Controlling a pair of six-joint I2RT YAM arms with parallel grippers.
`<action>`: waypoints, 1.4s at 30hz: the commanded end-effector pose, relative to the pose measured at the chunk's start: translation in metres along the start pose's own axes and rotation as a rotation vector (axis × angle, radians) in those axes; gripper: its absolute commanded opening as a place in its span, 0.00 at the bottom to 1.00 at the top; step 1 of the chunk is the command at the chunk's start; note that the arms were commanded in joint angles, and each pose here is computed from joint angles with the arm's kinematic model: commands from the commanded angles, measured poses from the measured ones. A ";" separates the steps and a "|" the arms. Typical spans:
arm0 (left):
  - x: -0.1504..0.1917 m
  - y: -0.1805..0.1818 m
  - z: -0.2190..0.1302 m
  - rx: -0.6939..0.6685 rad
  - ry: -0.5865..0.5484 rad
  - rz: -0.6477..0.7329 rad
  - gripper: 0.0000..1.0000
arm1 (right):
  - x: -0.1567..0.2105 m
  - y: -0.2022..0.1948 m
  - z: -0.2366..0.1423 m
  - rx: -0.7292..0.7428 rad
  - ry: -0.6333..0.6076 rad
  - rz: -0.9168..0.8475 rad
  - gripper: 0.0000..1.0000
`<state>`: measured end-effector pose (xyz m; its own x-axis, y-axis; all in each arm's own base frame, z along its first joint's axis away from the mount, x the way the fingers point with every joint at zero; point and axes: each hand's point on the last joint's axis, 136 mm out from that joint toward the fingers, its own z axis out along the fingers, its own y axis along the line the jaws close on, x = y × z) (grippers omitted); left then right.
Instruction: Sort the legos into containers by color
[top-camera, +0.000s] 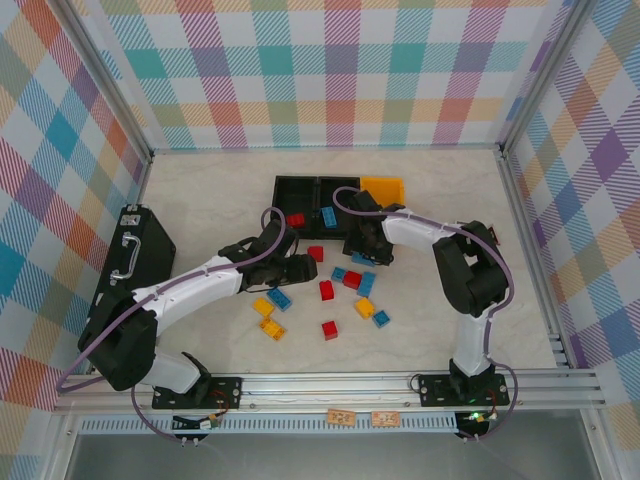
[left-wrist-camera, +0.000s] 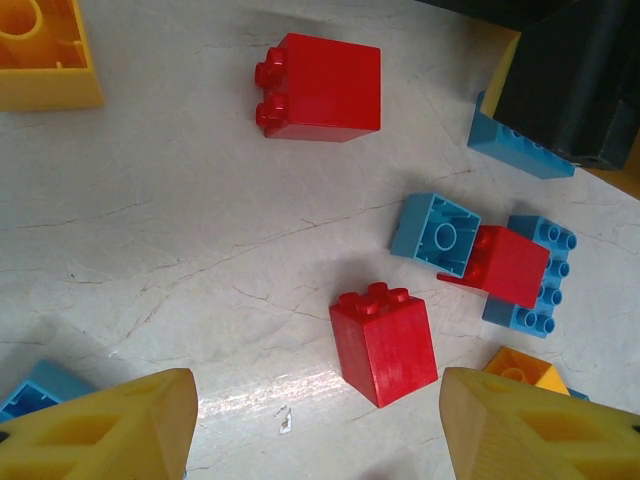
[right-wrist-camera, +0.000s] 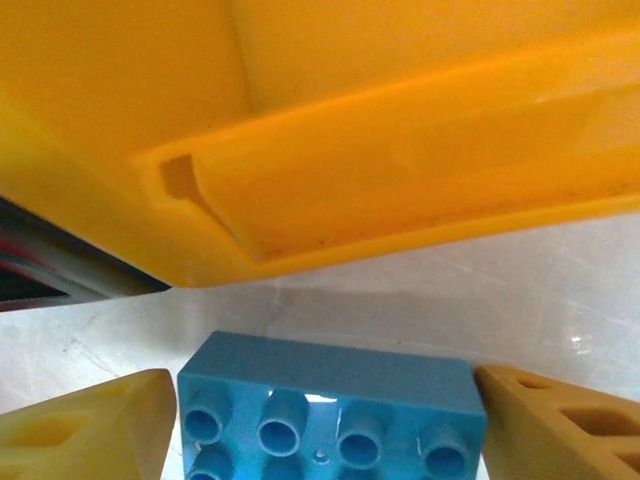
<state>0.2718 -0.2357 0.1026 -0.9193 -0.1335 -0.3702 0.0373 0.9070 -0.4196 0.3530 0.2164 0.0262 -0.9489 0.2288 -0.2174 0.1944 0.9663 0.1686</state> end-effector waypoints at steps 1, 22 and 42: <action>0.001 -0.004 -0.001 0.017 -0.001 0.006 0.65 | 0.003 0.001 0.002 0.013 0.011 -0.019 0.75; -0.005 -0.007 -0.001 0.023 -0.017 0.000 0.65 | 0.002 0.010 -0.052 -0.033 -0.071 -0.147 0.59; -0.016 -0.012 -0.014 0.043 -0.084 -0.011 0.65 | -0.087 0.086 -0.074 -0.110 -0.164 -0.167 0.60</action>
<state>0.2764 -0.2378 0.1072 -0.9095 -0.1490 -0.3881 0.0373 0.9006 -0.4331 0.4288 0.2744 0.1379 -0.8970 0.1048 -0.4295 -0.0081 0.9674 0.2530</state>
